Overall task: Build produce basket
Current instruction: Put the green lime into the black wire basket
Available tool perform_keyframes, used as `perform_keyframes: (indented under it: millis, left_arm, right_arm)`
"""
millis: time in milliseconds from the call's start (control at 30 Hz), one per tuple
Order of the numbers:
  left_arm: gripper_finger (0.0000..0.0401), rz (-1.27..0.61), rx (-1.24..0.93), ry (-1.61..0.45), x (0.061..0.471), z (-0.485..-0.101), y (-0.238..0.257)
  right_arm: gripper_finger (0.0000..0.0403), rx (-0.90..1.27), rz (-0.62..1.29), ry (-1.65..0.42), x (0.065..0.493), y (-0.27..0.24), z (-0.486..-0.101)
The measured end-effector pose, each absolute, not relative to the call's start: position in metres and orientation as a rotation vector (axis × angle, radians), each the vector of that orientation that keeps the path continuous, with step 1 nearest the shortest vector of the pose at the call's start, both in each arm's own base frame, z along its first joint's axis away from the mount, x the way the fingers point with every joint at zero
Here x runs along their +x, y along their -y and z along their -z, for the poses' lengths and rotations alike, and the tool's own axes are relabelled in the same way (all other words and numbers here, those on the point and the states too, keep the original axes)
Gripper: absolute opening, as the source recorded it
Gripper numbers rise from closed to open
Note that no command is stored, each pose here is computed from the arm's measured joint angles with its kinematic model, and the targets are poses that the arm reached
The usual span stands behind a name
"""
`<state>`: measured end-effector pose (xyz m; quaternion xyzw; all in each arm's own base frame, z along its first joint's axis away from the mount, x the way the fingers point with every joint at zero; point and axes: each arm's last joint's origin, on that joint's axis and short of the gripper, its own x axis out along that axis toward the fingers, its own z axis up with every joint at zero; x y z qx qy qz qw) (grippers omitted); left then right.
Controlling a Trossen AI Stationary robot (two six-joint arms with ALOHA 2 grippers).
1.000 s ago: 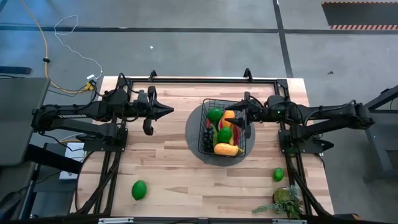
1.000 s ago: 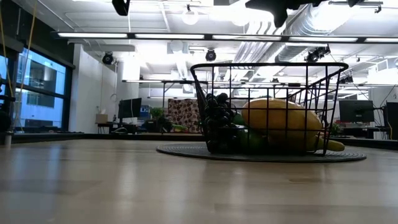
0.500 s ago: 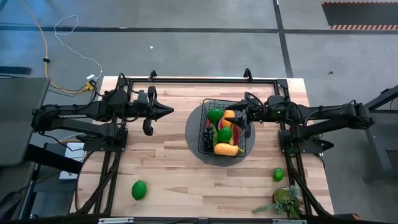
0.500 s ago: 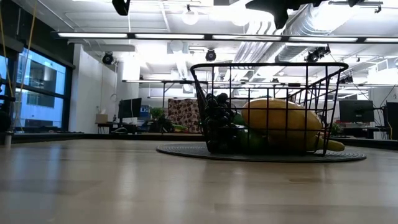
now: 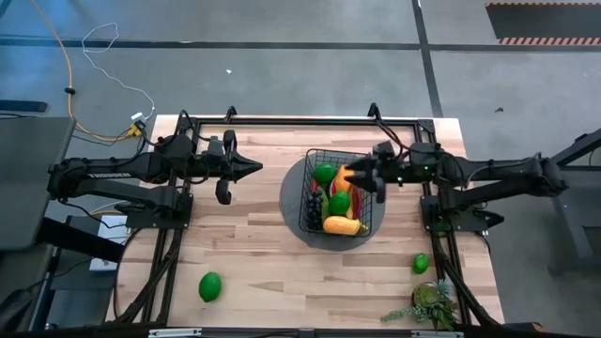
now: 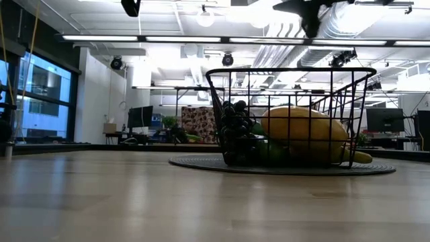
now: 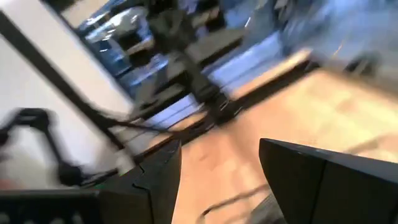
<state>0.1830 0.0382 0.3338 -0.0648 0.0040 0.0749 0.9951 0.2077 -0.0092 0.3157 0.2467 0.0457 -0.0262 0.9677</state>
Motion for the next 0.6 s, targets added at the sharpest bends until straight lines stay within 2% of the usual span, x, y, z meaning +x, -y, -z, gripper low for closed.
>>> perform_keyframes:
  millis: [167, 300, 433, 600]
  left_arm:
    - [0.0, -0.15, -0.131, -0.015, 0.183, -0.333, -0.038]
    - [0.0, -0.151, -0.133, -0.034, 0.183, -0.331, -0.038]
    - [0.0, -0.151, -0.133, -0.035, 0.183, -0.331, -0.038]
    - [0.0, -0.151, -0.127, -0.044, 0.183, -0.33, -0.038]
  right_arm:
    - [0.0202, 0.851, -0.073, -0.319, 0.188, 0.001, -0.308]
    - [0.0202, 1.138, -0.115, -0.679, 0.168, -0.017, -0.29]
    - [0.0202, 1.315, 0.04, -1.037, 0.144, -0.039, -0.271]
    - [0.0202, 1.344, 0.34, -1.323, 0.117, -0.059, -0.254]
